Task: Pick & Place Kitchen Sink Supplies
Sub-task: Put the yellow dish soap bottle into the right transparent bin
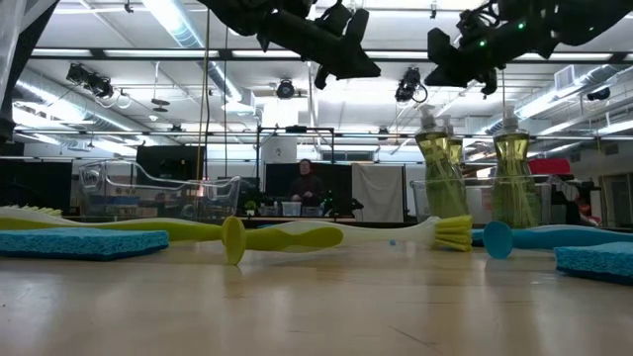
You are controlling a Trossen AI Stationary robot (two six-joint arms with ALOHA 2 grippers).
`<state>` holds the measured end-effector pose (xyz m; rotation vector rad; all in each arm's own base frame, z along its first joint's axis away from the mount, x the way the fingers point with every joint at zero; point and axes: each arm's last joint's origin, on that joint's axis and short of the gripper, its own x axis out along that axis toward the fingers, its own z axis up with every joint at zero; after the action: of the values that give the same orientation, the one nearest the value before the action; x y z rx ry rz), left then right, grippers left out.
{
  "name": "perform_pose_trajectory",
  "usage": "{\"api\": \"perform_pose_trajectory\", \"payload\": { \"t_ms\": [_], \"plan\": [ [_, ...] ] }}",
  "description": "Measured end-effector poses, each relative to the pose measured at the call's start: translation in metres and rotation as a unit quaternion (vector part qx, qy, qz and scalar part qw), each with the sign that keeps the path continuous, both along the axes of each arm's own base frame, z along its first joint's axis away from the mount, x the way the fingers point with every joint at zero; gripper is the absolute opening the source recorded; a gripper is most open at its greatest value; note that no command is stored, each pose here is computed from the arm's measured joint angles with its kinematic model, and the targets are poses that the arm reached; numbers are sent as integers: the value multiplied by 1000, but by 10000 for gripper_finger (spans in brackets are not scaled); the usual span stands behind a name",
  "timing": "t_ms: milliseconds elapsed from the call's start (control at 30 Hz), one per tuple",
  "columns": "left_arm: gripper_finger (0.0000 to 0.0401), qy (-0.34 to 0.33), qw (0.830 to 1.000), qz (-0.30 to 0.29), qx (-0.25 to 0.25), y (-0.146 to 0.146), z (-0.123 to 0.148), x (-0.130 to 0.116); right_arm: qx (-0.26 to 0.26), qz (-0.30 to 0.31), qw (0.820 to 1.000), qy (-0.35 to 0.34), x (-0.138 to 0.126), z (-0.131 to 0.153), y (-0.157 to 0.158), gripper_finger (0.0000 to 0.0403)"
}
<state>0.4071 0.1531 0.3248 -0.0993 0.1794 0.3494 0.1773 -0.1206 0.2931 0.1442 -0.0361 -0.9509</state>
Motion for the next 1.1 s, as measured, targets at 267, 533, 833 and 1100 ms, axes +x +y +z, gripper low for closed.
{"api": "perform_pose_trajectory", "payload": {
  "t_ms": [267, 533, 833, 1100],
  "plan": [
    [18, -1, 1000, 0, -2, 0, 0, 0, 25, 10, 1000, -5, 11, -11, -10, 0],
    [18, -1, 1000, 0, -2, 0, 0, 0, 37, 4, 999, 18, 10, -16, -10, 0],
    [18, -1, 1000, 0, -2, 0, 0, 0, 39, -9, 998, 57, 7, -19, -9, 0],
    [18, -1, 1000, 0, -2, 0, 0, 0, 29, -22, 996, 81, -6, -13, -2, 0]
  ]
}}
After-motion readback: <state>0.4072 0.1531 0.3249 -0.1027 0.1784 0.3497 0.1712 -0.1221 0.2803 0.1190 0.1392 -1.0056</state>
